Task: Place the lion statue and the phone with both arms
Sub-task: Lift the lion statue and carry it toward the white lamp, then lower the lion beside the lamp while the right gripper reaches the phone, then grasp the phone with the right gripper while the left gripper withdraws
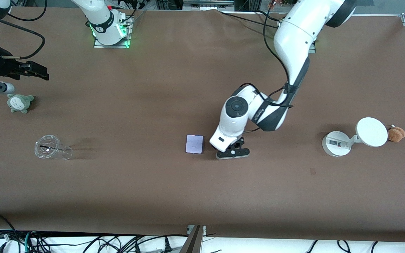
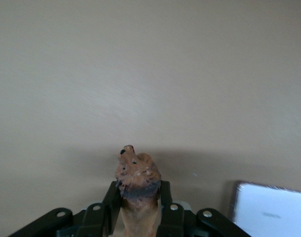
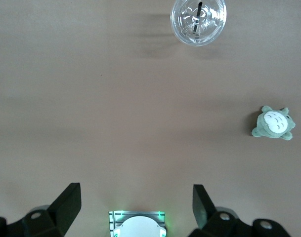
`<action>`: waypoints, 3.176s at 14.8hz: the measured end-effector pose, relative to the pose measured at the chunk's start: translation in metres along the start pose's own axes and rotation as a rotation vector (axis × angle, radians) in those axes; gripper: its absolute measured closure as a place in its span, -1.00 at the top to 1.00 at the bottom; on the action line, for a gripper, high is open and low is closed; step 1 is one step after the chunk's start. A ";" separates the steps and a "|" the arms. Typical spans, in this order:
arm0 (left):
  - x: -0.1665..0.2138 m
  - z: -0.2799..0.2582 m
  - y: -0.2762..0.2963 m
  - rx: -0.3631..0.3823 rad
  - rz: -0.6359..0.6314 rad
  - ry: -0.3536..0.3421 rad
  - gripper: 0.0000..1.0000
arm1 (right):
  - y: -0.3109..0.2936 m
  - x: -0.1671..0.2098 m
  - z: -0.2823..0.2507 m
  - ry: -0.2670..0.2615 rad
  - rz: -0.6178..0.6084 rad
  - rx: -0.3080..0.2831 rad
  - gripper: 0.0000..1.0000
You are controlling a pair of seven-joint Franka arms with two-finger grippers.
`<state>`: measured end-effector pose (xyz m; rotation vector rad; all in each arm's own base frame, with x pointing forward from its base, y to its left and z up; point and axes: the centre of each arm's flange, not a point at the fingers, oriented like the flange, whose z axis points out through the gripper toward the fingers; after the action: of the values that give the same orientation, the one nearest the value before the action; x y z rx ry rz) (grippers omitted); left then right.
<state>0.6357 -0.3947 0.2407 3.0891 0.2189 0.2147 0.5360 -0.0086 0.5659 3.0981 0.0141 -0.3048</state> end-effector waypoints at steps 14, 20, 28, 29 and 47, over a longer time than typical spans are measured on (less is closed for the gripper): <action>0.001 -0.044 -0.326 0.090 0.231 -0.066 -0.29 | -0.046 0.003 -0.005 0.005 -0.042 -0.003 1.00; -0.001 -0.007 -0.320 0.040 0.250 -0.025 -0.29 | -0.124 0.042 0.023 0.044 0.058 0.075 1.00; 0.008 0.016 -0.320 0.011 0.242 0.009 0.18 | -0.280 0.077 0.120 0.076 0.159 0.053 1.00; 0.009 0.015 -0.321 0.011 0.239 0.012 0.34 | -0.300 0.078 0.133 0.080 0.163 0.050 1.00; 0.042 -0.275 -0.332 0.056 0.241 -0.179 1.00 | -0.468 0.135 0.292 0.261 -0.032 0.114 1.00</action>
<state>0.5931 -0.0526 0.5026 3.1595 -0.1568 -0.0636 0.6065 0.4516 0.2401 3.2286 0.0536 0.1040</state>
